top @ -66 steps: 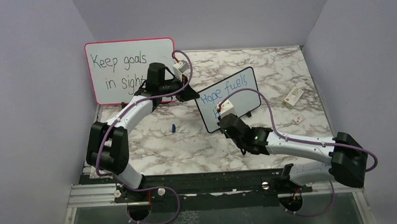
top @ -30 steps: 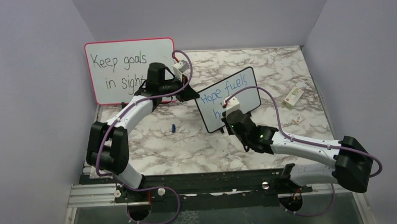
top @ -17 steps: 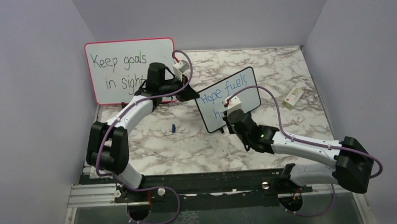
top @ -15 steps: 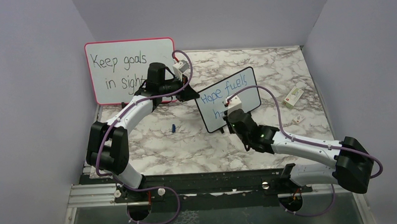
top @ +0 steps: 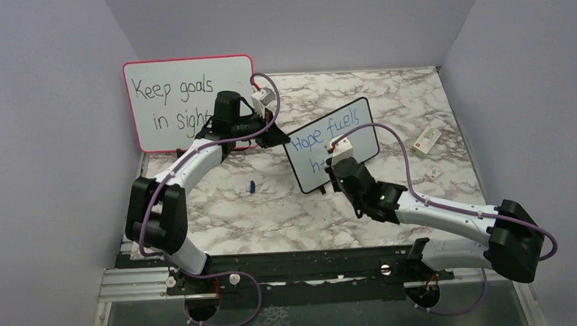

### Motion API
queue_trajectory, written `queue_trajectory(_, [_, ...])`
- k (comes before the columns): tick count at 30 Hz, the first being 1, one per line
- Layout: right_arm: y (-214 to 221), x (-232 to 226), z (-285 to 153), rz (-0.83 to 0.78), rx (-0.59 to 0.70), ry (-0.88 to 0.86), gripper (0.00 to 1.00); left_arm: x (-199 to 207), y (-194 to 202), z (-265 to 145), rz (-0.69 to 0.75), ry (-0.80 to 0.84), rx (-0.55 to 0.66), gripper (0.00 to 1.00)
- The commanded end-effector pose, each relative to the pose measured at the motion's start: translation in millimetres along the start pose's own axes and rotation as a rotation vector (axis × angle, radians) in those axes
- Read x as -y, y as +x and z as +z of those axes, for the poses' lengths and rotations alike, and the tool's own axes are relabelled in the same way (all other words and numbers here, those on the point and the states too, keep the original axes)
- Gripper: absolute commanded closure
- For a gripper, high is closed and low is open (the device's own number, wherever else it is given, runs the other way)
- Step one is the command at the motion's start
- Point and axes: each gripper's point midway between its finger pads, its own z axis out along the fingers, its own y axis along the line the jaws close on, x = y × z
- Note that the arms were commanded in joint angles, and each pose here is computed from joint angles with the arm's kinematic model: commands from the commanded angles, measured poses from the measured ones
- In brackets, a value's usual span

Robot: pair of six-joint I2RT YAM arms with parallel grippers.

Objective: Write a sentence on the whiteboard

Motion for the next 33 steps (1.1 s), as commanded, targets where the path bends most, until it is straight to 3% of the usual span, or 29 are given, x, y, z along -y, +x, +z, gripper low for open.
queue_trajectory(1, [-14.8, -6.5, 2.1, 0.018, 0.045, -0.034, 0.99, -3.7, 25.9, 4.6, -0.038, -0.028, -0.078, 1.00])
queue_trajectory(33, [7.5, -17.8, -1.5, -0.018, -0.029, -0.116, 0.99, -3.5, 24.9, 4.0, -0.034, -0.031, -0.076, 1.00])
